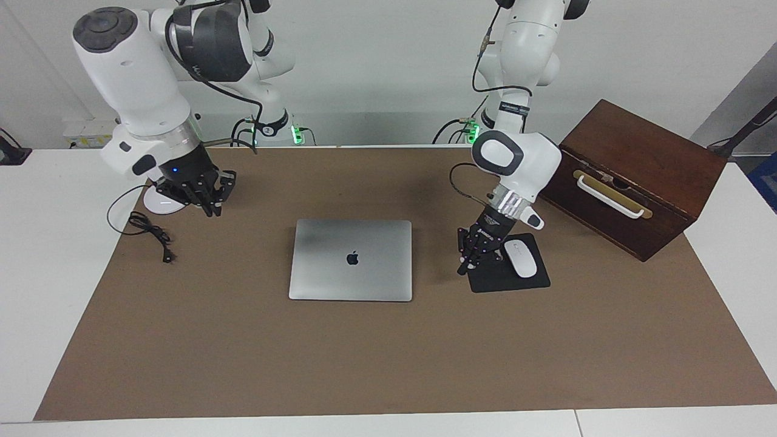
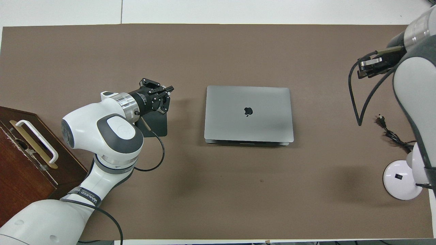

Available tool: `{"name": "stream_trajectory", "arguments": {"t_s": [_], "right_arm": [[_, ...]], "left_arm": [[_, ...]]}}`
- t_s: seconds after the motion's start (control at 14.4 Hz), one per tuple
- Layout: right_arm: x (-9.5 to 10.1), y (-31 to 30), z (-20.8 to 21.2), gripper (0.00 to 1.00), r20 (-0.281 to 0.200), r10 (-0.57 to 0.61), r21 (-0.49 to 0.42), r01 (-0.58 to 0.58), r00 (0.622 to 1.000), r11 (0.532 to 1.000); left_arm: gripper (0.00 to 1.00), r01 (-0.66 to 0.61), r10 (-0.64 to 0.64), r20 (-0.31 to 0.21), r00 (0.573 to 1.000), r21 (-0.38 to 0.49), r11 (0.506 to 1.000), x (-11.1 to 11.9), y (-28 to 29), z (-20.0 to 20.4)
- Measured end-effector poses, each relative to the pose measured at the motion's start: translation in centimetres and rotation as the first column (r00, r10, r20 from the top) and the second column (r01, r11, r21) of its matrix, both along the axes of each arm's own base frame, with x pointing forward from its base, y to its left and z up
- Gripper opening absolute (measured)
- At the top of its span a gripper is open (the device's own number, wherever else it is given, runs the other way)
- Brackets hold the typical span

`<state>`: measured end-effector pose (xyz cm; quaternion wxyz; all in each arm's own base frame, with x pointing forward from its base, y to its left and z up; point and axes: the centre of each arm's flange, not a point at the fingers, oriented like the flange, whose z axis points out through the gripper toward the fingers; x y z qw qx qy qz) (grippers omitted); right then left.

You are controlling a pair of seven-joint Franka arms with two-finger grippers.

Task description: Close laptop with both arms

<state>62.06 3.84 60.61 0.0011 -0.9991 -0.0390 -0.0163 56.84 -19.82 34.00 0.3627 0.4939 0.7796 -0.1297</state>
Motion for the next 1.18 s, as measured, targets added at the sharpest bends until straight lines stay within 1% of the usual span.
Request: {"name": "stream_trajectory", "arguments": {"t_s": [0.14,0.21,0.28,0.42,0.49,0.55,0.62,0.76,0.9,0.97,1.04,1.18], "right_arm": [[-0.9,-1.0,1.0,0.49,0.002,-0.010,0.012,0.010,1.000,1.000],[-1.5,-1.3,1.5,0.49,0.004,-0.012,0.020,0.012,1.000,1.000],[-2.0,-1.7,2.0,0.54,0.008,-0.010,0.026,0.010,1.000,1.000],[-2.7,-3.0,2.8,0.73,0.019,0.008,0.034,-0.008,1.000,0.999],[-2.9,-3.5,3.2,0.85,0.026,0.012,0.036,-0.013,1.000,0.999],[-3.1,-3.8,3.5,0.95,0.033,0.014,0.034,-0.015,0.999,0.999],[-3.2,-4.0,3.8,1.00,0.038,0.015,0.026,-0.016,0.999,1.000],[-3.3,-3.9,4.0,1.00,0.043,0.019,0.017,-0.020,0.999,1.000],[-3.3,-3.5,4.0,1.00,0.043,0.028,0.016,-0.029,0.999,0.999],[-3.3,-3.3,4.0,1.00,0.043,0.030,0.016,-0.031,0.999,0.999],[-3.3,-3.3,4.0,1.00,0.043,0.030,0.017,-0.031,0.999,0.999],[-3.5,-3.7,4.0,1.00,0.039,0.026,0.019,-0.026,0.999,0.999]], "left_arm": [[0.01,0.106,-0.106,0.012,0.994,0.029,0.994,1.4,1.7,0.7],[0.01,0.167,-0.167,0.013,0.986,0.041,0.985,1.8,2.4,0.9],[0.01,0.229,-0.229,0.010,0.973,0.056,0.972,2.1,2.9,1.1],[0.01,0.357,-0.359,-0.007,0.933,0.113,0.927,2.5,3.3,1.7],[0.01,0.420,-0.421,-0.019,0.907,0.146,0.896,2.7,3.2,2.2],[0.01,0.475,-0.477,-0.033,0.878,0.176,0.862,2.8,2.8,2.9],[0.01,0.521,-0.523,-0.047,0.851,0.200,0.830,2.8,2.5,3.5],[0.01,0.607,-0.607,-0.089,0.790,0.255,0.753,2.5,2.1,4.7],[0.01,0.693,-0.686,-0.147,0.712,0.300,0.655,2.0,2.2,6.5],[0.01,0.730,-0.723,-0.167,0.670,0.321,0.603,1.8,2.4,7.6],[0.01,0.765,-0.759,-0.184,0.624,0.343,0.545,1.4,2.7,8.6],[0.01,0.830,-0.834,-0.217,0.508,0.382,0.406,0.4,3.6,10.4]]}}
